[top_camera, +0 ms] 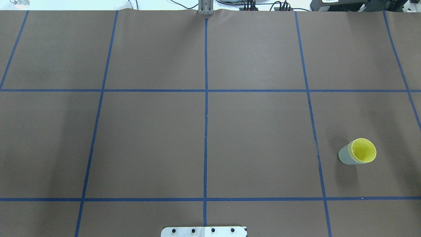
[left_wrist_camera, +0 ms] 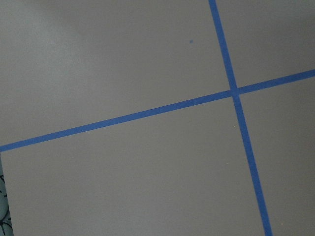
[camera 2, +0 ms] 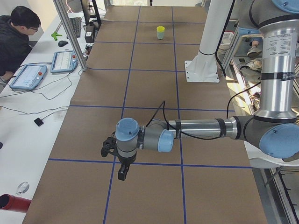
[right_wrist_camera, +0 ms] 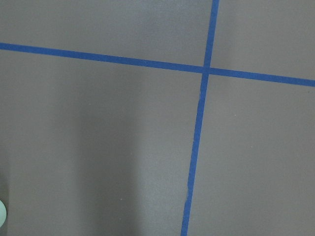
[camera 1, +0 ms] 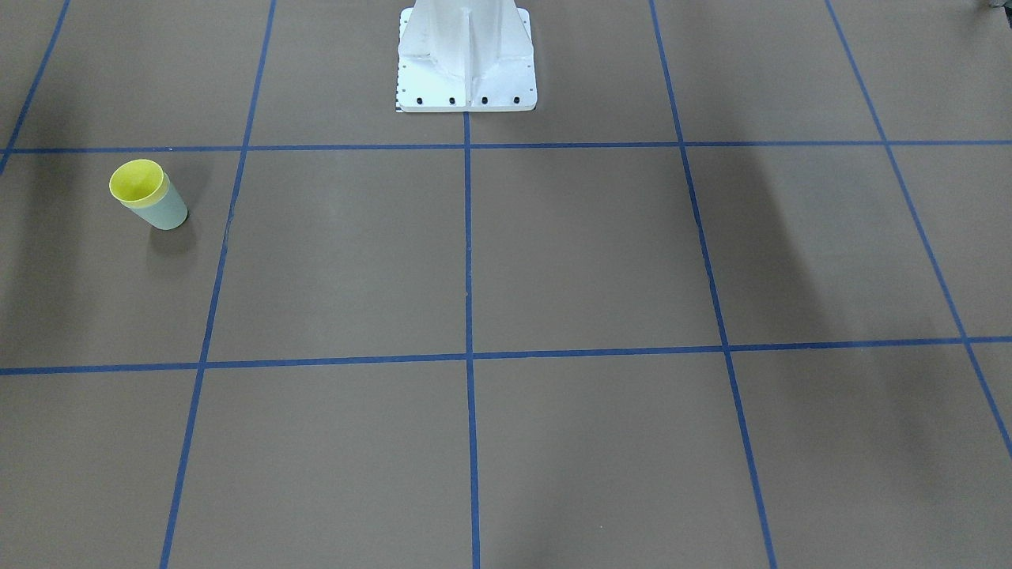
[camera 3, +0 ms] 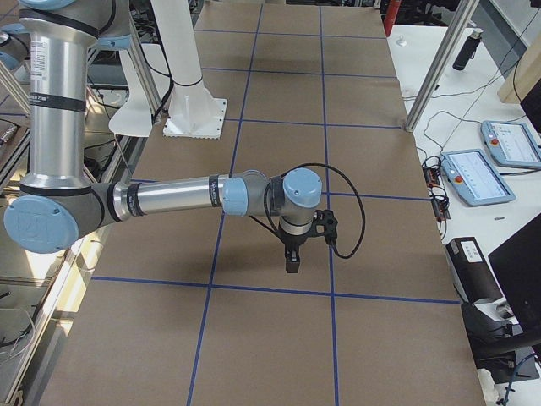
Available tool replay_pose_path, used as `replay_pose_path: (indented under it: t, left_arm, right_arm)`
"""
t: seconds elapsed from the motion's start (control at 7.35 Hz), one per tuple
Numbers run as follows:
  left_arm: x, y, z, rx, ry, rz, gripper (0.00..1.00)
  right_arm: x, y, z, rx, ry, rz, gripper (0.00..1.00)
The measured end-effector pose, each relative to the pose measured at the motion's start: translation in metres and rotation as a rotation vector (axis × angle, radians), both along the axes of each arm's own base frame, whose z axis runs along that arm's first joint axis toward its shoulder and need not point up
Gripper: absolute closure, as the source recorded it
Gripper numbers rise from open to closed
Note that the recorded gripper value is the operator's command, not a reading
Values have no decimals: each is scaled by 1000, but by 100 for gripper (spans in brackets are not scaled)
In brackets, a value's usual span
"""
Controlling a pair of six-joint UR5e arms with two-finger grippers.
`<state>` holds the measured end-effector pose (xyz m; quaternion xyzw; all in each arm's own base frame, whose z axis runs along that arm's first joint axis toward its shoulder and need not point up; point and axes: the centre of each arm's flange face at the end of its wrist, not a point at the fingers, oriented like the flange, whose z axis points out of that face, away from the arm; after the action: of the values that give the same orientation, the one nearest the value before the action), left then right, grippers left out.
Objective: Transfer and stack yellow cup on green cup
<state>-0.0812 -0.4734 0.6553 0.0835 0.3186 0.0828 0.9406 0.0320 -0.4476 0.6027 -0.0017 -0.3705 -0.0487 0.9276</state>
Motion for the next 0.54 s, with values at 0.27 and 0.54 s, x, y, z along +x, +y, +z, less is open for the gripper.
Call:
replay_pose_path:
  t: [0.27,0.54]
  left_arm:
    - [2,16,-29,-20,8,-6,0]
    - [3,21,-33,-33,15,-18,0]
  right_arm:
    - [5,6,10,-25,-8,9,0]
    - [10,10,15,-36,-11,21,0]
